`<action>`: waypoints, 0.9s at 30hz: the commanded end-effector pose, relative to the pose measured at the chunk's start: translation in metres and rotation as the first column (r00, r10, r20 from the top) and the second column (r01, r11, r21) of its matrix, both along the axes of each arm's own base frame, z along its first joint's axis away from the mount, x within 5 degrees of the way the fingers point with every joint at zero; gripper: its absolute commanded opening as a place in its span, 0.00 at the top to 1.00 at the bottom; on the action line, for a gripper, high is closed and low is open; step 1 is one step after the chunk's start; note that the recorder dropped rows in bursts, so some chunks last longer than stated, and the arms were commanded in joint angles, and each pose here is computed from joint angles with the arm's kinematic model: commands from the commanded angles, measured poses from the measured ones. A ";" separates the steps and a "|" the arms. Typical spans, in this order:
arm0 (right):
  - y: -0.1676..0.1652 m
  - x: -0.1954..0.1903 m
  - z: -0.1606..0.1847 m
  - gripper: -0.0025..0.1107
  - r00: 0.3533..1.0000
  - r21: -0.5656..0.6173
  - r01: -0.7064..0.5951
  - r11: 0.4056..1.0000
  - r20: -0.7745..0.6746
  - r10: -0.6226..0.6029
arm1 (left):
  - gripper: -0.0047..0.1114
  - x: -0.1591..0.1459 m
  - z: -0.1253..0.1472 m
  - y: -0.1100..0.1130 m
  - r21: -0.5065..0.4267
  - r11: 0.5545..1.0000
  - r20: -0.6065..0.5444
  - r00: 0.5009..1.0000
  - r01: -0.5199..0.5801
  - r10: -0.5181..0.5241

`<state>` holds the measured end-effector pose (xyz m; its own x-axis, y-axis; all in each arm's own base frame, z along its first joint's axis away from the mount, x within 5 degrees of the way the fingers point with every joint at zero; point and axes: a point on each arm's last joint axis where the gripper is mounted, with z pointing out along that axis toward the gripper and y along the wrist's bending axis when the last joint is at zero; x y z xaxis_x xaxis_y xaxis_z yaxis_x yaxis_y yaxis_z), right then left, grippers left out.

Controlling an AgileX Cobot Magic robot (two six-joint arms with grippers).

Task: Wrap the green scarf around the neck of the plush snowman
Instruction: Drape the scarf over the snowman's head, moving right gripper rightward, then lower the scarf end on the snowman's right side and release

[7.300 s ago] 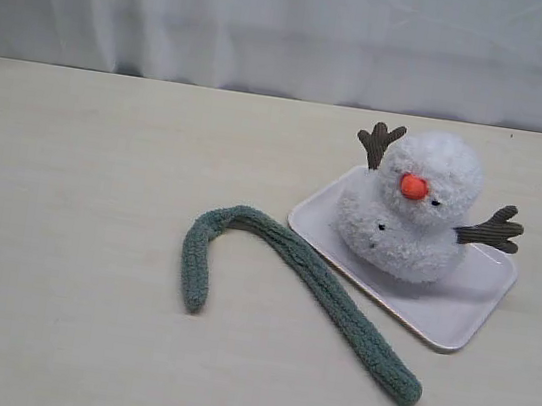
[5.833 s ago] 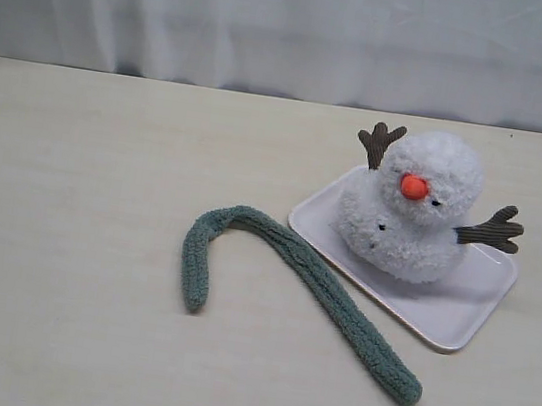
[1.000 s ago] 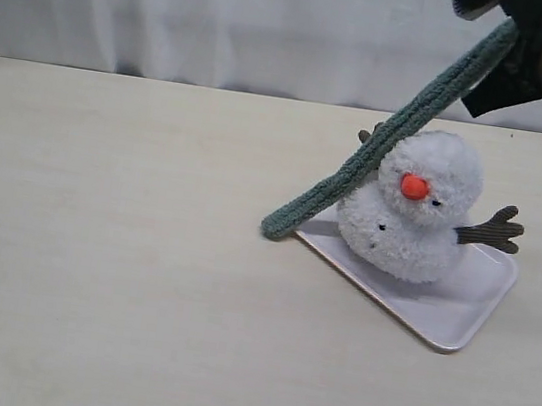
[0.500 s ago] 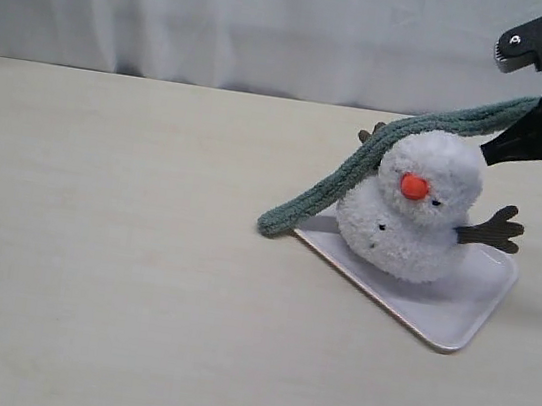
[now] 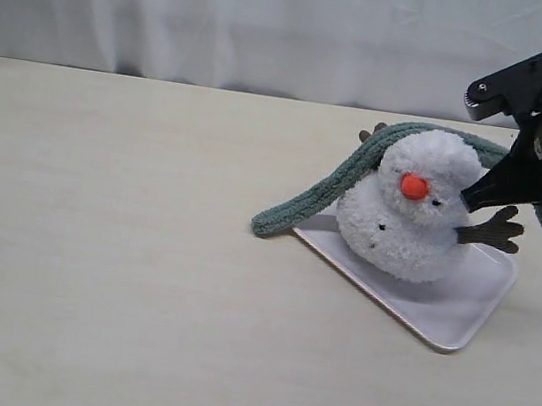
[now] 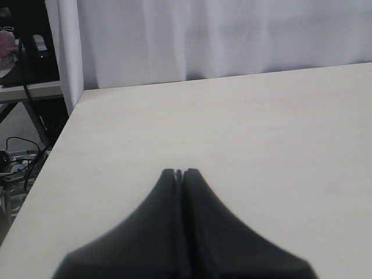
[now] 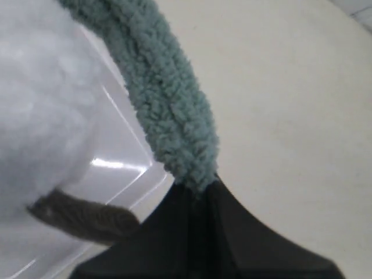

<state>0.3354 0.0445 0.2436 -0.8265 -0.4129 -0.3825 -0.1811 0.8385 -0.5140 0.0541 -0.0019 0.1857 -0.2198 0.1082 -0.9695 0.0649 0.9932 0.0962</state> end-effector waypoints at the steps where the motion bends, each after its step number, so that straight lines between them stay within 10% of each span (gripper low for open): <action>1: 0.002 -0.010 0.009 0.94 0.987 0.040 -0.011 0.999 -0.160 0.017 | 0.96 0.000 0.000 0.000 -0.001 1.000 0.006 1.000 0.005 -0.005; 16: 0.023 -0.025 0.017 0.94 0.952 0.284 -0.021 0.959 -0.286 0.106 | 0.96 0.000 0.000 0.000 -0.001 1.000 0.006 1.000 0.005 -0.005; 27: 0.023 -0.023 -0.030 0.94 0.917 0.251 0.033 0.967 -0.393 0.070 | 0.96 0.000 0.000 0.000 -0.001 1.000 0.006 1.000 0.005 -0.005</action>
<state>0.3109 0.0687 0.2222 -0.9157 -0.3808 -0.1282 -0.3578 0.9179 -0.1715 0.0541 -0.0019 0.1857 -0.2198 0.1082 -0.9695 0.0649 0.9932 0.0962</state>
